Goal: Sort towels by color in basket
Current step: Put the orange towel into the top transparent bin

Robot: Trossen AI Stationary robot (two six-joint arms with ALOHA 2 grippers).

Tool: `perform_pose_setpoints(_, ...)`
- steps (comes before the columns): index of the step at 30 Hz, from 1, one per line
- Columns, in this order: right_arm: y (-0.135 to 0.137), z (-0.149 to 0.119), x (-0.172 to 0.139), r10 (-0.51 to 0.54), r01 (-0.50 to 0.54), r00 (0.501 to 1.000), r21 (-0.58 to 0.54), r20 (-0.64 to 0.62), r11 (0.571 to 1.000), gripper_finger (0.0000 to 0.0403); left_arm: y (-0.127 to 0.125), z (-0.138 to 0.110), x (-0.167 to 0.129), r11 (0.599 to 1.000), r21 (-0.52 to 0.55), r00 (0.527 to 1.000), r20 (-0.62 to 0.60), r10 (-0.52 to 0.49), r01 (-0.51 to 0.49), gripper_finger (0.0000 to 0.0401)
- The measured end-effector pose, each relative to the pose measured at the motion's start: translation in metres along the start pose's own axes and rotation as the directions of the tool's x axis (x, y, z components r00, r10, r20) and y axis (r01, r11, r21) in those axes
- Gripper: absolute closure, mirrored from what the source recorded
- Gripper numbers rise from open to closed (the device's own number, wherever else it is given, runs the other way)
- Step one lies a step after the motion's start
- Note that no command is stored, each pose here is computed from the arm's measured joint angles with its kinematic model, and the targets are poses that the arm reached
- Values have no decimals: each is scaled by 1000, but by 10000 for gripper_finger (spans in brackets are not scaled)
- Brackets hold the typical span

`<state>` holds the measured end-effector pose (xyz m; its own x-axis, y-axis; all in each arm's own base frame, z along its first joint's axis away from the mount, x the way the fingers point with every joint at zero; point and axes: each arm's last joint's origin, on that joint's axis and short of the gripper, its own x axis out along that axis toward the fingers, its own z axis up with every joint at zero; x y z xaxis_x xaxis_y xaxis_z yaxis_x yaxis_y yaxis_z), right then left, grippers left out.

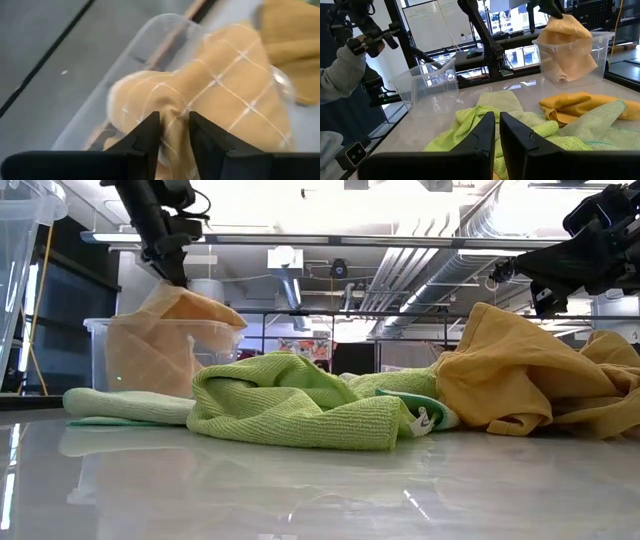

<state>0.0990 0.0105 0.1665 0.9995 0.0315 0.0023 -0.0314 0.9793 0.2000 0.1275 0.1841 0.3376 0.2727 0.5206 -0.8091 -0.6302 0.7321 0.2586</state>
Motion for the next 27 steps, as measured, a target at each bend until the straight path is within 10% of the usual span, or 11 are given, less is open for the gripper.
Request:
perform_pose_setpoints(7,0,0,0,0,0,1000,0,0,1000,380,4,0,-24,946,-101,950,-76,303,-309,288)
perform_pose_setpoints(17,0,0,0,0,0,1000,0,0,1000,380,-24,4,-23,994,54,994,55,-94,91,317)
perform_pose_setpoints(27,0,0,0,0,0,1000,0,0,1000,380,-14,-7,64,997,-48,965,-253,-66,56,386)
